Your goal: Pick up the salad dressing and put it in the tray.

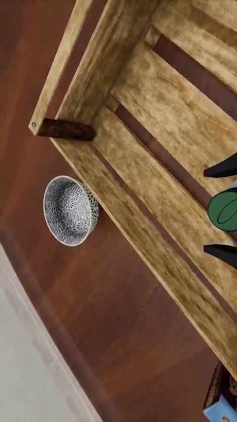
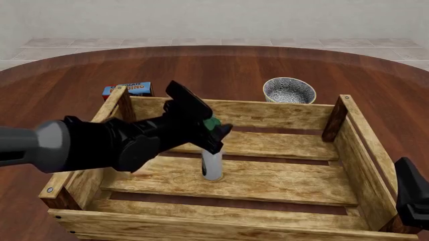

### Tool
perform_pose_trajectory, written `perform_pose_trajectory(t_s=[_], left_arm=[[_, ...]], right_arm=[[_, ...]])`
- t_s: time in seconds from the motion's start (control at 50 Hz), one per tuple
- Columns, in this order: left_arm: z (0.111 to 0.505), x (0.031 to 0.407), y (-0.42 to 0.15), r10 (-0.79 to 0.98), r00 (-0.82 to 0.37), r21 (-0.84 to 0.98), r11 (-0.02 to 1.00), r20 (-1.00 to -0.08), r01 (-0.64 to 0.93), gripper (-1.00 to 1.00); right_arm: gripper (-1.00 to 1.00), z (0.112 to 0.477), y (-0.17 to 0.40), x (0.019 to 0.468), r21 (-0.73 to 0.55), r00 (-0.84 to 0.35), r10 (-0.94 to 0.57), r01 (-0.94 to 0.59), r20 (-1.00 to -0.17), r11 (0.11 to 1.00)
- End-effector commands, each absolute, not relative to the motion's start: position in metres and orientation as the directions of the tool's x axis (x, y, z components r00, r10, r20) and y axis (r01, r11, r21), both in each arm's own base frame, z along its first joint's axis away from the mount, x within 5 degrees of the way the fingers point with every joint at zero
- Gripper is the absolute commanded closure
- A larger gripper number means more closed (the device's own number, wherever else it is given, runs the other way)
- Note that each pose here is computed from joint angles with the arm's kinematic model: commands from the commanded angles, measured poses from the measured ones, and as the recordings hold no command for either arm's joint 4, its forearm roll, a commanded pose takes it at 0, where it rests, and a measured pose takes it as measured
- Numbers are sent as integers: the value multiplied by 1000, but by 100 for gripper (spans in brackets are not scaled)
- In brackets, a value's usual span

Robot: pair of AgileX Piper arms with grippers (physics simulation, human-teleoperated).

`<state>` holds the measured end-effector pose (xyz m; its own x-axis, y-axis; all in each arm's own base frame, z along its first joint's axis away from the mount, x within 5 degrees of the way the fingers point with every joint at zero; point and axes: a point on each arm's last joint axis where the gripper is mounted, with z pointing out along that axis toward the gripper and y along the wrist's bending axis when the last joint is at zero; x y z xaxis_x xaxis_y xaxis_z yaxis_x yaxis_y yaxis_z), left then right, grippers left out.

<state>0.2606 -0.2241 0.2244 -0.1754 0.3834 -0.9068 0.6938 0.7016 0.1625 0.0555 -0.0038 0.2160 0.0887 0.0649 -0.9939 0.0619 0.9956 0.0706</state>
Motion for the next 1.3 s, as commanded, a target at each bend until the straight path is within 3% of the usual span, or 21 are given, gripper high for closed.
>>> perform_pose_trajectory(t_s=[0.02, 1.3], left_arm=[[232, 260, -223, 378, -167, 165, 702, -911, 693, -100], [288, 250, -209, 323, -109, 170, 720, -940, 673, -100]], right_arm=[[-100, 215, -4, 56, 69, 87, 64, 60, -994, 996], [-100, 216, -4, 55, 64, 88, 59, 62, -994, 996]])
